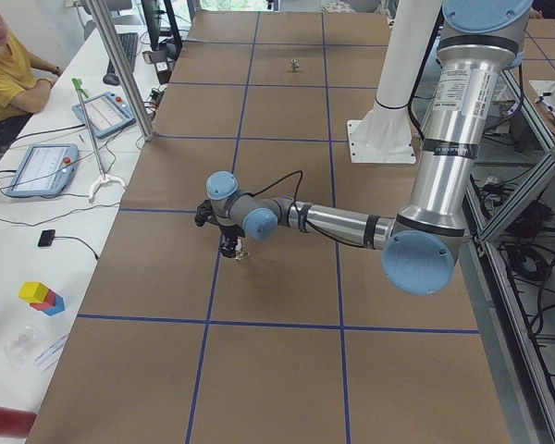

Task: Assemble PPR valve and pipe with both arms
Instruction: 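Lower the left gripper and grasp the white-and-brass valve fitting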

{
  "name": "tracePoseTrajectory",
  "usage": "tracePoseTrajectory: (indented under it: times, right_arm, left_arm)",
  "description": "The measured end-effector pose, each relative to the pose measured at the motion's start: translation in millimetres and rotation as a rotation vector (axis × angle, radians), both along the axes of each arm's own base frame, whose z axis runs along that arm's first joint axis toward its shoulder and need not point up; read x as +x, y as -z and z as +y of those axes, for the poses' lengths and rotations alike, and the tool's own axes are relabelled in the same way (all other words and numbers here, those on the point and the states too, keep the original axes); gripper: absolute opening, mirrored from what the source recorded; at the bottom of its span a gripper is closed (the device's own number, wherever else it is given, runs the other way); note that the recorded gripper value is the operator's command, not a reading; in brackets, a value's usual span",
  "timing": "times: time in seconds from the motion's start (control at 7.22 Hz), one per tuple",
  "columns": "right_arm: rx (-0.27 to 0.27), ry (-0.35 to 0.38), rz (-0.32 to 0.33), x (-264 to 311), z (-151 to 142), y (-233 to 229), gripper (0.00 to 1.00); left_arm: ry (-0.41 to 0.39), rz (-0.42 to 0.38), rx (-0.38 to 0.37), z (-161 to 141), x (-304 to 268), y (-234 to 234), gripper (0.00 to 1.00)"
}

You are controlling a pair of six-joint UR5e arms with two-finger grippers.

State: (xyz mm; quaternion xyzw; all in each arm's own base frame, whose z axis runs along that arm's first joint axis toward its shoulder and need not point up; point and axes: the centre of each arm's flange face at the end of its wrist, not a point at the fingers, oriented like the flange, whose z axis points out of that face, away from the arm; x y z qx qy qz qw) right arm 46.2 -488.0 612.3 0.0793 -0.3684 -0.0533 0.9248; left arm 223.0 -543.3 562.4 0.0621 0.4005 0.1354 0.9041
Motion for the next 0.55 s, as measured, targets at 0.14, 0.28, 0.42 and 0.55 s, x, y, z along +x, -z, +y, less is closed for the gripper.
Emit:
tracePoseTrajectory:
  times: [0.14,0.28,0.42,0.55]
  right_arm:
    - [0.0,0.0,0.0,0.0,-0.3,-0.4,1.0]
    - [0.001,0.001,0.0,-0.3,-0.5,-0.4,1.0]
    - [0.001,0.001,0.0,-0.5,-0.6,-0.5,1.0]
    - [0.001,0.001,0.0,-0.6,-0.7,-0.5,1.0]
  left_arm:
    - [0.001,-0.007,0.002,0.8,0.4,-1.2,0.7]
    - [0.002,-0.01,0.003,1.6,0.1,-2.3,0.67]
    - [0.002,-0.011,0.003,2.2,0.0,-2.9,0.4]
    - [0.002,-0.011,0.004,2.6,-0.2,-2.6,0.11]
